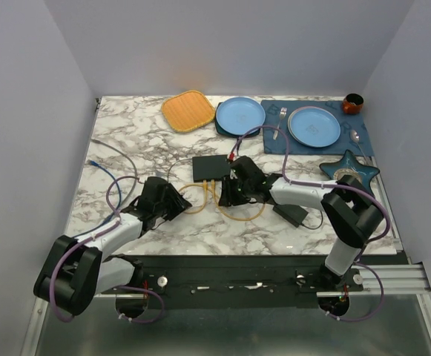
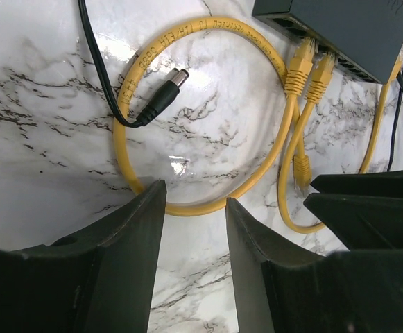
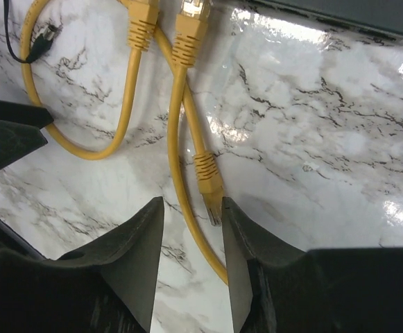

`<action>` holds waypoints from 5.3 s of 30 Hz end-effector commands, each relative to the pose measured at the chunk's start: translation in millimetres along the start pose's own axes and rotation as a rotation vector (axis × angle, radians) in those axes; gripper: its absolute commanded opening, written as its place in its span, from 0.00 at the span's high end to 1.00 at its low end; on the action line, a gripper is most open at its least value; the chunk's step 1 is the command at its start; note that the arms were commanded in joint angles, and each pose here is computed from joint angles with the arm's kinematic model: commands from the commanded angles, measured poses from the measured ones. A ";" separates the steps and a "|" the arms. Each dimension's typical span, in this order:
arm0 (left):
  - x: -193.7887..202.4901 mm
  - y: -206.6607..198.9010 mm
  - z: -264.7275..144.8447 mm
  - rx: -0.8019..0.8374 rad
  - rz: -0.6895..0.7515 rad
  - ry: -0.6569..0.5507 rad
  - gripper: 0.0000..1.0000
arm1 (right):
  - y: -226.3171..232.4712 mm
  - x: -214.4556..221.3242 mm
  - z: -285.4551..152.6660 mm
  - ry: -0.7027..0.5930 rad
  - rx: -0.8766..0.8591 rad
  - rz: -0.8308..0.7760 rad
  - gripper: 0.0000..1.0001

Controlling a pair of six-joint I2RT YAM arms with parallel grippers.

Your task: Pull the plug from the switch port

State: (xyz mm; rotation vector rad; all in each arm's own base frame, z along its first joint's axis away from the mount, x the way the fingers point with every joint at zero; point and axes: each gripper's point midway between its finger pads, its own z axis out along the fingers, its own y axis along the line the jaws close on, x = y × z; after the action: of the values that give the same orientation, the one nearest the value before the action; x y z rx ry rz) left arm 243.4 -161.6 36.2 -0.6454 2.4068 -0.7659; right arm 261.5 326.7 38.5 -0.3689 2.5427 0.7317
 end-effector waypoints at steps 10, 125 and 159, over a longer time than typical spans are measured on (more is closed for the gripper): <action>6.0 8.8 -15.1 -0.014 0.000 0.003 0.48 | -16.1 28.9 7.8 0.046 0.083 -0.007 0.74; 109.5 -5.0 11.4 -0.073 0.409 0.320 0.86 | -82.1 -60.8 23.4 0.023 0.400 0.000 0.65; -77.9 -47.8 -12.9 -0.024 0.138 -0.091 0.83 | -6.3 -13.9 -8.1 -0.031 0.129 0.216 0.66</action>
State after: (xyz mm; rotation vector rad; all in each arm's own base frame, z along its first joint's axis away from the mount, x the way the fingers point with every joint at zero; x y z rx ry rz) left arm 295.7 -145.3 85.3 -0.5275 2.3879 -0.5818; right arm 266.3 331.3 26.7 -0.1281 2.6643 0.6453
